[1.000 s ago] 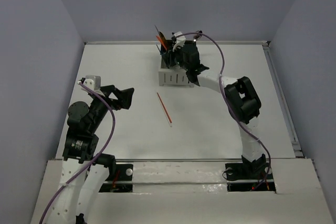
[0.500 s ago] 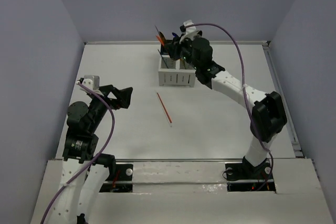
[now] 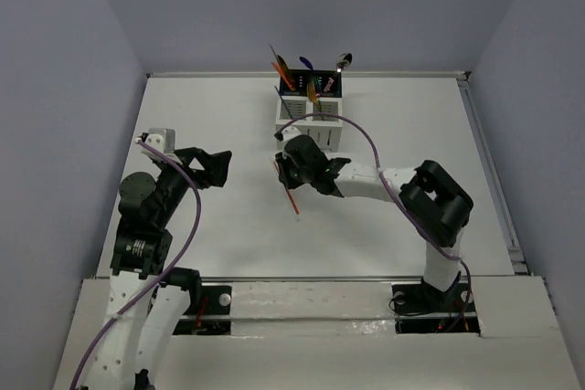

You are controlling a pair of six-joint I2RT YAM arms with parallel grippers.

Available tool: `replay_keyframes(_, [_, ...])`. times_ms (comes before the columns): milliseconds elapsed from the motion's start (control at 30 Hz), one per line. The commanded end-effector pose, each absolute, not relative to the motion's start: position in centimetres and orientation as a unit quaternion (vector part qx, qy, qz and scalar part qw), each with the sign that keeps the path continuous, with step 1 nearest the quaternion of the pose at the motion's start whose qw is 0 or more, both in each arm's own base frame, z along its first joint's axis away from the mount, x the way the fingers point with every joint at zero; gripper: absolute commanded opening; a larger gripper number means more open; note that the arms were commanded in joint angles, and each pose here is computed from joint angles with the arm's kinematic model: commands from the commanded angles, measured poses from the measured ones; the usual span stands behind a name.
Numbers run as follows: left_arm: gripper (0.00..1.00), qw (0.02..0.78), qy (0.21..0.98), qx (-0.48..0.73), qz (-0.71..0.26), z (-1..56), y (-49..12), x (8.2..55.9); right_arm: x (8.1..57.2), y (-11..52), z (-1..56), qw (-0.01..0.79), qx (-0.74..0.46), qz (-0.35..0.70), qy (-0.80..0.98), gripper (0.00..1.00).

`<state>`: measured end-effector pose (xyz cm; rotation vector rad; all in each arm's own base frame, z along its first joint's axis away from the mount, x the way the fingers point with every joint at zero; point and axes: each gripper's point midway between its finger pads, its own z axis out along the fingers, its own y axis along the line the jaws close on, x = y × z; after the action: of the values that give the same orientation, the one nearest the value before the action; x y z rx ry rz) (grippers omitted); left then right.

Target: Sort the eating utensils into containers

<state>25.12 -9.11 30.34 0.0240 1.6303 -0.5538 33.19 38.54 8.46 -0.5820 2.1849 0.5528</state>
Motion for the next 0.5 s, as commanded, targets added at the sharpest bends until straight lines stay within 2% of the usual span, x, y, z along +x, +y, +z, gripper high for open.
replay_keyframes(0, [0.99,0.67,0.699,0.012,-0.247,31.7,-9.0,25.3,34.4,38.1,7.4,0.399,-0.208,0.193,0.872,0.23])
replay_keyframes(467, [0.99,0.669,0.699,0.016,-0.253,31.7,-9.2,25.2,34.7,37.5,3.8,0.373,-0.213,0.14,0.892,0.23])
